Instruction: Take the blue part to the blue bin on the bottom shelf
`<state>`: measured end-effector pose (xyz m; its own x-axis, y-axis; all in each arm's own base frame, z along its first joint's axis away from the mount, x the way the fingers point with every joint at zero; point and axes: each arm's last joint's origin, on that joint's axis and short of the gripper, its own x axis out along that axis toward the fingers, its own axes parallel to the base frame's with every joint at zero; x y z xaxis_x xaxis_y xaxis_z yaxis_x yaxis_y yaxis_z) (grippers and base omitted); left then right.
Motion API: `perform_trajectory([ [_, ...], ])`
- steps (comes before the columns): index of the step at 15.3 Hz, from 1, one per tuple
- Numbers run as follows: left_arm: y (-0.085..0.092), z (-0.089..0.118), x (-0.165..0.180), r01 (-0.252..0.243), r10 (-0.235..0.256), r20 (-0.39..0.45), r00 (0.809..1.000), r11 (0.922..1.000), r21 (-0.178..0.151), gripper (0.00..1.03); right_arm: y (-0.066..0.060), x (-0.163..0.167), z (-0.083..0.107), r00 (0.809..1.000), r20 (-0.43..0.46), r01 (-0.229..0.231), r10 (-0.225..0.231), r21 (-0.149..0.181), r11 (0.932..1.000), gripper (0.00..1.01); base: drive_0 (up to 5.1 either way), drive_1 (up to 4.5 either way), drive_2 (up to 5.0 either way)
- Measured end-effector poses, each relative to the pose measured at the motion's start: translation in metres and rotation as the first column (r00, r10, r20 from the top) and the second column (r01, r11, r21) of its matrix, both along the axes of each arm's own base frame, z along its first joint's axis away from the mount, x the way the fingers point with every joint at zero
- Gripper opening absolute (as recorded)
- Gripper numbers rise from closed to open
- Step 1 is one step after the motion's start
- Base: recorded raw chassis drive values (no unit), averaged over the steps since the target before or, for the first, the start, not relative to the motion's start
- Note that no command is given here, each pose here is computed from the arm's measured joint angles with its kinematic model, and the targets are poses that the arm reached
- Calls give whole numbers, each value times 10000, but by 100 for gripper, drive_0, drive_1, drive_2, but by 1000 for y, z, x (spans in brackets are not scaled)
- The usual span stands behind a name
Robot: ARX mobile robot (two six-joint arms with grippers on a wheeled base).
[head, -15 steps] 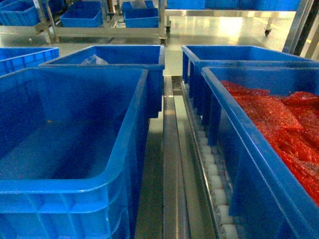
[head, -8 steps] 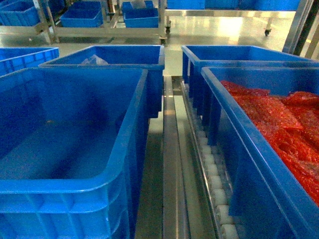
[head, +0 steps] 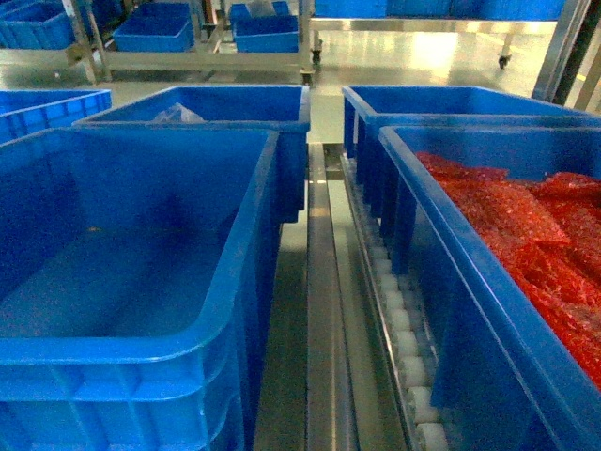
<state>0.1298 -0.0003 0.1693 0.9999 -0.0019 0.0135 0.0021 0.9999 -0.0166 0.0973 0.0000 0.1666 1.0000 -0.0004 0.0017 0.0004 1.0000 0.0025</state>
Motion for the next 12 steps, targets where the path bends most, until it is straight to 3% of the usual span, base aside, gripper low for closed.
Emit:
perform_trajectory([
  [12, 0, 0, -21, 0, 0, -46, 10000, 10000, 0, 2, 0, 0, 0, 10000, 0, 0, 0, 0, 10000, 98, 0, 0, 0],
])
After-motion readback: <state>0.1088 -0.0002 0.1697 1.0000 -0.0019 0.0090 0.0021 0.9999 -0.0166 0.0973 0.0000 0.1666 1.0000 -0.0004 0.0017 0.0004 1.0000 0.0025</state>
